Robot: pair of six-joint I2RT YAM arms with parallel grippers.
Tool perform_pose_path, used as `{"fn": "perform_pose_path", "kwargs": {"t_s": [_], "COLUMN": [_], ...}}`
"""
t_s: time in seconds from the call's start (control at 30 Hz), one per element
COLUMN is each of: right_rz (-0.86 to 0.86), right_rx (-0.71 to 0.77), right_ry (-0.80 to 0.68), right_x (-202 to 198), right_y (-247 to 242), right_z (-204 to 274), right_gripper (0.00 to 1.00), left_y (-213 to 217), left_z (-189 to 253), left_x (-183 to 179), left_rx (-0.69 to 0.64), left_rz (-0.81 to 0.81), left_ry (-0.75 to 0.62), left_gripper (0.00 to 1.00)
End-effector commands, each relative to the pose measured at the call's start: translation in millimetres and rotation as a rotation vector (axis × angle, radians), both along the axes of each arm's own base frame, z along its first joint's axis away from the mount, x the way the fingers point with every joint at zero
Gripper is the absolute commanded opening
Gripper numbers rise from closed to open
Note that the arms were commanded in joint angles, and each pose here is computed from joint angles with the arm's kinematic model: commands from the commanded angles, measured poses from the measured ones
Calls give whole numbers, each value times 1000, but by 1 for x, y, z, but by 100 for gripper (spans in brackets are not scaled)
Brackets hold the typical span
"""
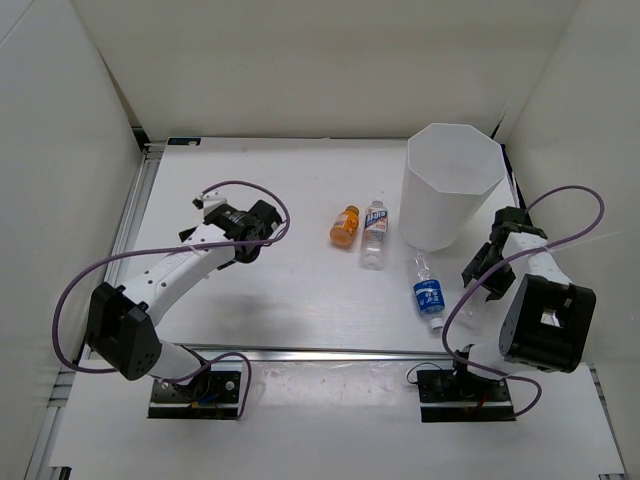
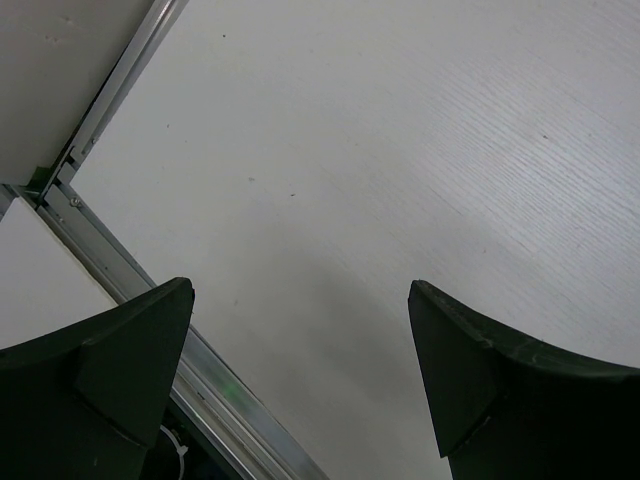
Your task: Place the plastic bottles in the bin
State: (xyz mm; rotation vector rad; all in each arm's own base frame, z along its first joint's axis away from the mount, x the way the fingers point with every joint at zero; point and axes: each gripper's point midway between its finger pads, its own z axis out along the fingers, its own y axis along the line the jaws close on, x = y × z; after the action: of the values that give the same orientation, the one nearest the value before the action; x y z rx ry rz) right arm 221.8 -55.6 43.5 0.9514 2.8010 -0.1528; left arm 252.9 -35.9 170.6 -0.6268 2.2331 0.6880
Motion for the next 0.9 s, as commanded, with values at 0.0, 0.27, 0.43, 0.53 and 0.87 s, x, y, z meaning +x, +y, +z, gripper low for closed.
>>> {"fn": "perform_pose_path", "kwargs": {"t_s": [0.0,0.27,0.43,0.53,0.87], "right_rz": [-61,-204,-287,-297,-211], "right_rx": [8,-13,9,42,152], "right_ry": [6,-56,-134,-229,-819], "right_x": [-10,-26,-24,-12,29], "right_y": [-4,-6,0,5,28], "right_z": [3,55,99,133,328], "right_gripper": [56,27,20,19,21], "left_y": [0,-12,-20,-20,-17], "left_z": [2,6,8,8,3], "left_x": [-2,10,15,15,6], "left_rx": [14,-12,-25,-26,-25], "left_rz": [-9,-10,-20,-20,-29], "left_ry": [18,14,11,11,27], "left_gripper": [99,99,99,99,99]}}
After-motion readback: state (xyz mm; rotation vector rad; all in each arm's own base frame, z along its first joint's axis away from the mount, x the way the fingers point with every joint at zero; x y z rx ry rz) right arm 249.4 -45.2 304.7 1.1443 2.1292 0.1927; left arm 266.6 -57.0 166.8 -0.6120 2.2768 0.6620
